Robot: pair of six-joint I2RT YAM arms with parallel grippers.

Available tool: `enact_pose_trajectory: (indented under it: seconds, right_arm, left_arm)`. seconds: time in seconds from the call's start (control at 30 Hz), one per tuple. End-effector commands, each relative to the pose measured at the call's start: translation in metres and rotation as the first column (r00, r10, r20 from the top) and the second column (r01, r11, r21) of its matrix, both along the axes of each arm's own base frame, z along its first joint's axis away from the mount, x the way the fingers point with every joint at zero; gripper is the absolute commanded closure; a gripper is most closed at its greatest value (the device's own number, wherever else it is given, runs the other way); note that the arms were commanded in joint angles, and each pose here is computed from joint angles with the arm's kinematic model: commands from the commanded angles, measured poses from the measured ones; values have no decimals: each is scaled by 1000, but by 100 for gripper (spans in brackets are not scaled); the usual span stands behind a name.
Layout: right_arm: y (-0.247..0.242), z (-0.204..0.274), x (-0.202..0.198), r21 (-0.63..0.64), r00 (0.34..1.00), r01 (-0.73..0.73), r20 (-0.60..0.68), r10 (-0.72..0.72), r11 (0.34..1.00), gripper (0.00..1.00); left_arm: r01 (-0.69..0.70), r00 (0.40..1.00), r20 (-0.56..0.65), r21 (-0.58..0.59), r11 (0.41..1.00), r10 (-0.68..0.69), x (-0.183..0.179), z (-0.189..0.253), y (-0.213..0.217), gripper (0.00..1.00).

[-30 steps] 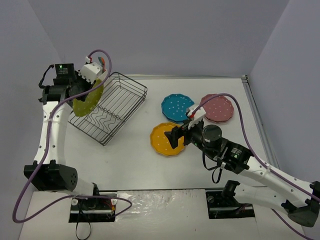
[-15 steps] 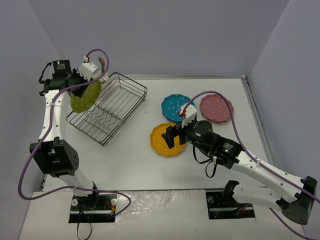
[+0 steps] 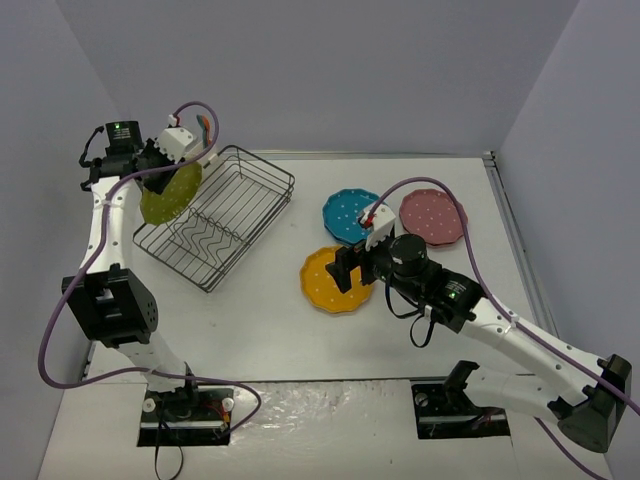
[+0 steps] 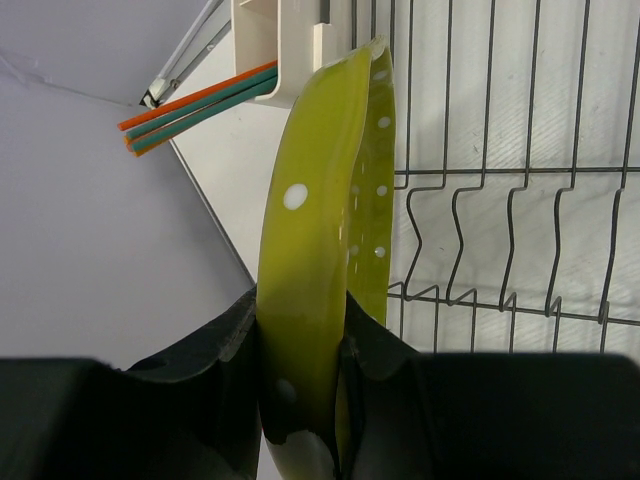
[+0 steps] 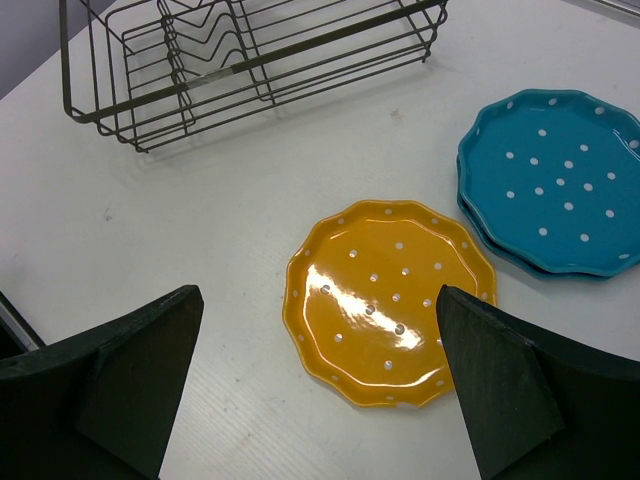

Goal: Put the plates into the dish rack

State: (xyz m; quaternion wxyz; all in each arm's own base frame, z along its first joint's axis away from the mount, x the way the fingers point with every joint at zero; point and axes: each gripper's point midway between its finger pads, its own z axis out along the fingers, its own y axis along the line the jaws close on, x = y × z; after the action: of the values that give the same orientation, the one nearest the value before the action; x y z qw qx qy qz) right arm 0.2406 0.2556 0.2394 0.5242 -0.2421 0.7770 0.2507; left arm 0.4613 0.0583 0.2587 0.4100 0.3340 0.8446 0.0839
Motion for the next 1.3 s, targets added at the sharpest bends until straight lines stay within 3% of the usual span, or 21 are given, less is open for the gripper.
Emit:
enact_pose_trajectory:
  seconds: [0.0, 0.4, 0.57, 0.97, 1.27]
  right_arm:
    - [8, 20, 6, 56, 998, -23, 60, 19, 998, 0]
    - [7, 12, 4, 62, 999, -29, 42, 26, 998, 0]
    - [5, 8, 2, 61, 999, -25, 35, 23, 998, 0]
    - [1, -4, 2, 44, 1000, -4, 20, 3, 999, 0]
    - [-2, -18, 3, 22, 1000, 11, -6, -11, 1000, 0]
  left_arm:
    - [31, 974, 224, 64, 997, -44, 23, 56, 6, 100]
    - [15, 986, 164, -4, 1000, -14, 31, 15, 8, 100]
    - [2, 990, 139, -19, 1000, 1, 31, -4, 11, 93]
    - [-41, 990, 129, -79, 996, 51, 29, -18, 15, 61]
    - [-105, 973, 191, -138, 985, 131, 27, 9, 16, 38]
